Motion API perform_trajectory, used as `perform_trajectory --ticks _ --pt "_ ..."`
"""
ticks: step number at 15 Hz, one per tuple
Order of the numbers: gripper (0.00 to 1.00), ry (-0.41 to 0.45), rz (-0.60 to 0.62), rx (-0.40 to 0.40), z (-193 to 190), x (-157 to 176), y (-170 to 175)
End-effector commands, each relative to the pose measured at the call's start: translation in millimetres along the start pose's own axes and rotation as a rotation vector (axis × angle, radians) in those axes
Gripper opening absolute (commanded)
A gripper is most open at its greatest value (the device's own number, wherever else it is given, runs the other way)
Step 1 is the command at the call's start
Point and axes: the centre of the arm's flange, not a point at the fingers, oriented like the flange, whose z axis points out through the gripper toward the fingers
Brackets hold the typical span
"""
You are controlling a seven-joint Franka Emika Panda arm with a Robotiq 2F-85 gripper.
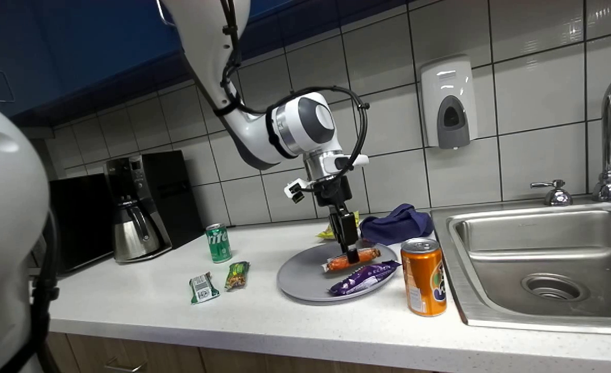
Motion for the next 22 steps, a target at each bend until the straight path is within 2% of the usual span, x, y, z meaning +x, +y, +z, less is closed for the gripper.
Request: perform_trajectory --ticks 1,4,5,6,10,12,22 --pt "0.16 0.009 0.016 -0.011 6 3 4" --pt "0.16 0.002 0.019 -0.022 12 4 5" --pt "0.52 -0.005 0.020 -0.023 12 4 5" --pt "0.67 -0.005 0.018 -0.023 11 4 5" --pt "0.95 -0.001 0.007 -0.011 0 2 2" --pt "1.00 0.006 -0.009 0.001 -9 -1 -4" --pt "1.00 0.049 -0.177 0.131 -60 -42 -58"
